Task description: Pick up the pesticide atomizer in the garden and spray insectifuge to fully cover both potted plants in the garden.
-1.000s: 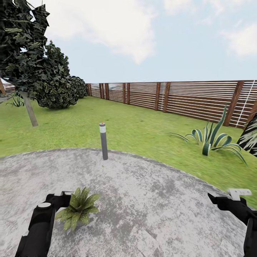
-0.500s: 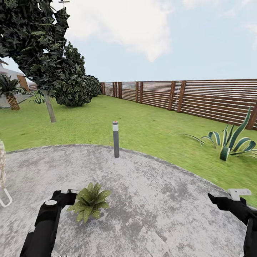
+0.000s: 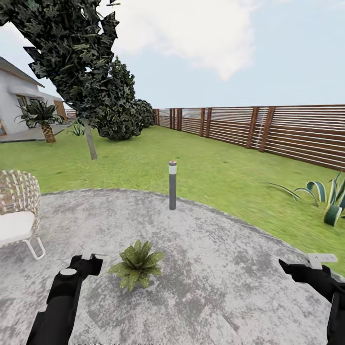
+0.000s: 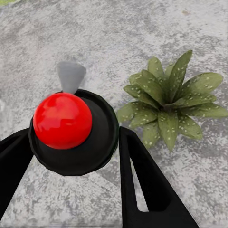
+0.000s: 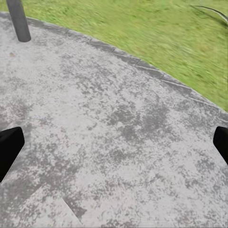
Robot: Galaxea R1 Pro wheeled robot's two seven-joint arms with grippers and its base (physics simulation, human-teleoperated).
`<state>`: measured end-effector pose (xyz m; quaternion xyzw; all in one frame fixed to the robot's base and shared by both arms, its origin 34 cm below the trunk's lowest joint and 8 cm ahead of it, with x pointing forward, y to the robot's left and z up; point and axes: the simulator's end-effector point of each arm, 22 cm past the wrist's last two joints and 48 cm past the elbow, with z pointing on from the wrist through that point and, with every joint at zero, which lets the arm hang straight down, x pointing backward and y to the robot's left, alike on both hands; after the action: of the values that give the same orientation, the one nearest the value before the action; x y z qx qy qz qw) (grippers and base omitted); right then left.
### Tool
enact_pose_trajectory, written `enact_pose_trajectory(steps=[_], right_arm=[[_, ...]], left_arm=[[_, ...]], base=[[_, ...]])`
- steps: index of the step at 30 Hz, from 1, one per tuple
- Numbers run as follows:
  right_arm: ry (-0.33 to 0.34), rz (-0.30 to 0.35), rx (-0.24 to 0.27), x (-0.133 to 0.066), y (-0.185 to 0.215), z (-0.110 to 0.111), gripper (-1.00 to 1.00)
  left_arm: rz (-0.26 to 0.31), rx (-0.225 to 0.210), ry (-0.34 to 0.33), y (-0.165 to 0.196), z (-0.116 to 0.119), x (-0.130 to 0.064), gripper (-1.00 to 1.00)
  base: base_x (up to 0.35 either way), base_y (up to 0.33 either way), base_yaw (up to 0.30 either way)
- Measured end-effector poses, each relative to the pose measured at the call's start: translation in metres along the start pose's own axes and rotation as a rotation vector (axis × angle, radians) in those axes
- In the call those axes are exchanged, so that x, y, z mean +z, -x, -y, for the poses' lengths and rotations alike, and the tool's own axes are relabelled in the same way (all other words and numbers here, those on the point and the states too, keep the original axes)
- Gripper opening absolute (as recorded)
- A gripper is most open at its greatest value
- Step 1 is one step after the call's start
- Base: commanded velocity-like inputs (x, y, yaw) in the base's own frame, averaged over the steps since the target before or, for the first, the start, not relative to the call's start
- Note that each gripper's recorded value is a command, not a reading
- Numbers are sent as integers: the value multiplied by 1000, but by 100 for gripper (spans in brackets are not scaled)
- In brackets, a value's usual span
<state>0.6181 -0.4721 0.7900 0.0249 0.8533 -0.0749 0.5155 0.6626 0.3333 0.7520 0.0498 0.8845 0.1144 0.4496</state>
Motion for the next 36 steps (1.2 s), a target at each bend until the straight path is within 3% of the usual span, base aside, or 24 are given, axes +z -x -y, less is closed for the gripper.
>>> enact_pose_trajectory(steps=[11, 36], right_arm=[[1, -7, -1, 2, -3, 0, 100], [0, -8, 0, -2, 7, 1, 100]], left_arm=[[-6, 2, -2, -3, 1, 2, -100], [2, 17, -16, 11, 7, -3, -100]], base=[[0, 0, 228], [0, 0, 4]])
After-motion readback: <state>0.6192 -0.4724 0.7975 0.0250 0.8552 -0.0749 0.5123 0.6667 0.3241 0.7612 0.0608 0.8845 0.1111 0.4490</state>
